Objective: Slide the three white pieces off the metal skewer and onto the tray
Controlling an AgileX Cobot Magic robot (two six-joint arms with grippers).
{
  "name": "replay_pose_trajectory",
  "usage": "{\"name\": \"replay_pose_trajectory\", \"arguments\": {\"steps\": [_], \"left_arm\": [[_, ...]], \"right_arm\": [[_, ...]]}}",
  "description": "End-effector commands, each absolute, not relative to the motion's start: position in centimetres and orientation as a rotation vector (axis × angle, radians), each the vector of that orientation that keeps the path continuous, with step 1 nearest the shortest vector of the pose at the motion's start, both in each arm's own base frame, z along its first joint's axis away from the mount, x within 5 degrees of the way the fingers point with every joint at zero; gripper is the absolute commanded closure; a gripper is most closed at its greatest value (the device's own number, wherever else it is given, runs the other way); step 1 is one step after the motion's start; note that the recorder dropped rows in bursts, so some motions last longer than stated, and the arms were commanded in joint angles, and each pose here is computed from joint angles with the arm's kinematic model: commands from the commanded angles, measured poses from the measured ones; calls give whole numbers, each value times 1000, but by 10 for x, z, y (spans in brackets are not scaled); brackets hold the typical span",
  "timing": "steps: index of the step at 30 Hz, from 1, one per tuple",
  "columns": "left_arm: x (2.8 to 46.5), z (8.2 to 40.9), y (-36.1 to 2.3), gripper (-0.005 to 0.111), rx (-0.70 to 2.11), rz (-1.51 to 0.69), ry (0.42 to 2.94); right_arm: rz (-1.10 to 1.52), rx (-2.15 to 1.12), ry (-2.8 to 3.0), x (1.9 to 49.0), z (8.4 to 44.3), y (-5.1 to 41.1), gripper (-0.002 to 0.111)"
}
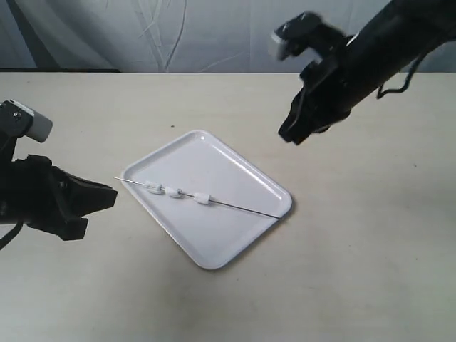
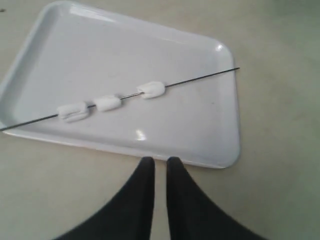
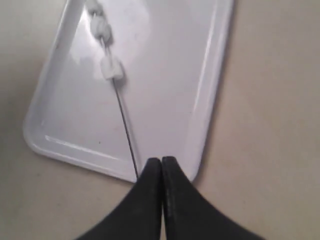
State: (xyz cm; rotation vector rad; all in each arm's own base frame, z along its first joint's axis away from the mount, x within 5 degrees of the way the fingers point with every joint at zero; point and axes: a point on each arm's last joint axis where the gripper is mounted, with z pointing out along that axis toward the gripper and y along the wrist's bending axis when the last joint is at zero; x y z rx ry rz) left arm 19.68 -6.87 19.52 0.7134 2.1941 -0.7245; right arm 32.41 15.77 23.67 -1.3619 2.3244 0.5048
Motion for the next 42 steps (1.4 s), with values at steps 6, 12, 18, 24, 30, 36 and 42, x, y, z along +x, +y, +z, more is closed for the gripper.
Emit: {"name": "replay_pose_trajectory", "arguments": {"steps": [6,12,18,24,30,36,42], "left_arm": [[200,204,-76,88,443,-968,2194],[203,202,-73,83,423,-909,2214],[204,200,-72,83,420,-879,2222],[203,201,-72,83,424,-888,2220],[202,202,-73,83,436,-911,2213],[202,202,-74,83,437,-914,2212],[202,202,-74,83,438,-916,2212]], "right_arm": [[392,-1739,2170,323,168,212,72],[235,-1969,2015,310,146,241,70],[237,-1973,2002,307,140,253,74],[241,-1957,2055,307,130,252,74],[253,-1909,2128,308,119,253,74],[260,-1840,2183,310,119,252,74],[269,-1798,2225,310,117,252,89]]}}
